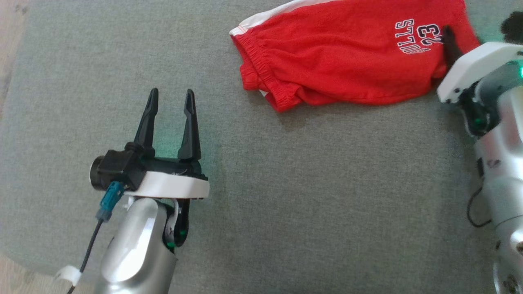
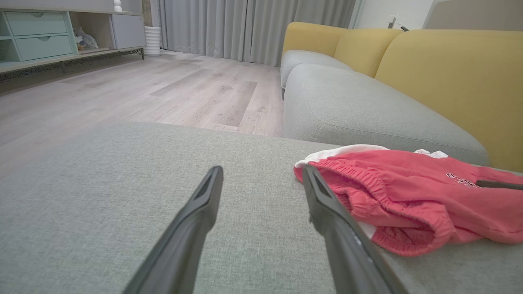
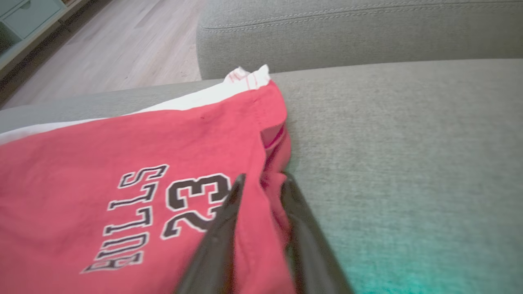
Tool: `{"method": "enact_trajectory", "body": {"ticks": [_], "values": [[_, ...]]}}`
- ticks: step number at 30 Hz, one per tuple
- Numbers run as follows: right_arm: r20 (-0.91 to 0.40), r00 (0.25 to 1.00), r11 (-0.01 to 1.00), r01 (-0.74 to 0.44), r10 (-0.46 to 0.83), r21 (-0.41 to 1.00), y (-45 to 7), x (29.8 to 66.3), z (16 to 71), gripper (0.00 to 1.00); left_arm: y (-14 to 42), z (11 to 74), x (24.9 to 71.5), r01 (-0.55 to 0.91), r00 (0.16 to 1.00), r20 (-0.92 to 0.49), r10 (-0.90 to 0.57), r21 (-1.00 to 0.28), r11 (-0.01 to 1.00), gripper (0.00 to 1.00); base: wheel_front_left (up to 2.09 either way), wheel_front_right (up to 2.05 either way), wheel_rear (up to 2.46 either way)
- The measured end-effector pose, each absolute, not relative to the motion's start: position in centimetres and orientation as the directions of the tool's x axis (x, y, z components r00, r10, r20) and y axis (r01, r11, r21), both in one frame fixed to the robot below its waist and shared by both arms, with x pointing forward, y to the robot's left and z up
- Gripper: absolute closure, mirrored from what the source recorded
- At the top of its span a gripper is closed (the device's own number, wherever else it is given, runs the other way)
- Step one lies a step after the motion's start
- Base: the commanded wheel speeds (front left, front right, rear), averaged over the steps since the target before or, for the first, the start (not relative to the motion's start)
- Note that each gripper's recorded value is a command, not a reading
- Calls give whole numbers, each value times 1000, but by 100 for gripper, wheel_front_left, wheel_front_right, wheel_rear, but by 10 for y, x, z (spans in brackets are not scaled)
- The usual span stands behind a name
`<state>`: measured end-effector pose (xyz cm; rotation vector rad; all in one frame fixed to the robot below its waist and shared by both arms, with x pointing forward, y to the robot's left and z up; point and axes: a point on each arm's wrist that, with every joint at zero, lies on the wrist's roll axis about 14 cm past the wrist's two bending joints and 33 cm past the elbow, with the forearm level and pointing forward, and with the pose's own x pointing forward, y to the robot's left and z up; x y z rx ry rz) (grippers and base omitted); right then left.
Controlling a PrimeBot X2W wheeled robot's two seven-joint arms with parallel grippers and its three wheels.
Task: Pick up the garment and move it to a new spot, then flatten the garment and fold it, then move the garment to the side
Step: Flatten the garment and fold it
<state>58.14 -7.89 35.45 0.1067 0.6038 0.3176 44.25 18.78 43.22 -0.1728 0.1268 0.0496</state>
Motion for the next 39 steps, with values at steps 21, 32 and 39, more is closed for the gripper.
{"method": "enact_trajectory", "body": {"ticks": [21,32,39], "values": [[-333,929,953,-60,162,296,-161,505,395,100,150,456,437,41,996,-69,-54,-172,984,0,0,0,0],[-300,954,964,52,30,262,-207,484,411,100,137,465,430,84,995,-45,-94,-182,980,0,0,0,0],[-224,965,949,-66,139,307,-148,500,436,100,149,470,421,58,997,-42,-66,-173,983,0,0,0,0]]}}
